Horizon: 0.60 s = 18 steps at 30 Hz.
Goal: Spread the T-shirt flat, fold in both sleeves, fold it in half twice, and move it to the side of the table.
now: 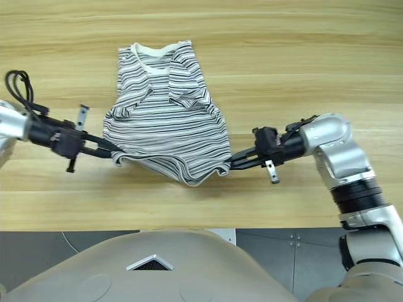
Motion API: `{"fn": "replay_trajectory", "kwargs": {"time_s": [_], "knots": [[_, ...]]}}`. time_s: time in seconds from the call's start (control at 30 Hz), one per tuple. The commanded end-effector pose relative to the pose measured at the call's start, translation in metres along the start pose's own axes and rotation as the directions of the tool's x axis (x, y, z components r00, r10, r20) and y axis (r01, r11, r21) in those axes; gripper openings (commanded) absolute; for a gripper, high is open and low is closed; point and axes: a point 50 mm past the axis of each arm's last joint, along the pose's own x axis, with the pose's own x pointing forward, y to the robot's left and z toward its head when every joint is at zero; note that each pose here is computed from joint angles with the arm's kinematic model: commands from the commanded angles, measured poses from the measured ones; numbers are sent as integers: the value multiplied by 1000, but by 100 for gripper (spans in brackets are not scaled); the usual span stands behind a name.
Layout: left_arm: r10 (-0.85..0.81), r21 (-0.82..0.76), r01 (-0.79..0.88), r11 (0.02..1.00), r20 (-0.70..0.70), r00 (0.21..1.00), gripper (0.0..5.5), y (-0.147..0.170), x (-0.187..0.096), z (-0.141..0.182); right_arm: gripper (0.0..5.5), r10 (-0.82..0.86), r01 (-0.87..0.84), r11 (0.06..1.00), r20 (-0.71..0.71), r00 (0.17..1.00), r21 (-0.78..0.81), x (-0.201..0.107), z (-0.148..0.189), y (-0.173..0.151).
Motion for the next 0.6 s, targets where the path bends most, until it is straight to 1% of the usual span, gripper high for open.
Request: {"fn": "replay_trajectory", "kwargs": {"time_s": [0.03,0.13,0.27,0.3,0.4,0.47,0.6], "knots": [[4,21,-5,1000,23,1000,13,2,-13,17,10,47,-46,998,-17,999,46,-3,6,7],[7,33,-8,999,29,1000,13,-1,-15,21,10,83,-81,994,-31,996,79,-2,6,18],[-11,36,9,999,55,998,13,-8,-12,23,10,125,-119,986,-39,991,115,-1,7,29],[4,59,-7,998,54,999,13,-8,-12,23,10,115,-110,990,-46,992,93,-2,7,29],[161,80,-165,983,54,985,13,11,-19,18,10,-90,89,996,-31,995,-20,-3,11,-1],[276,77,-281,957,71,959,13,25,-26,13,10,-259,256,961,-21,966,-102,-6,15,-26],[421,33,-426,904,101,902,13,39,-36,6,10,-425,423,894,21,905,-148,-18,19,-54]]}}
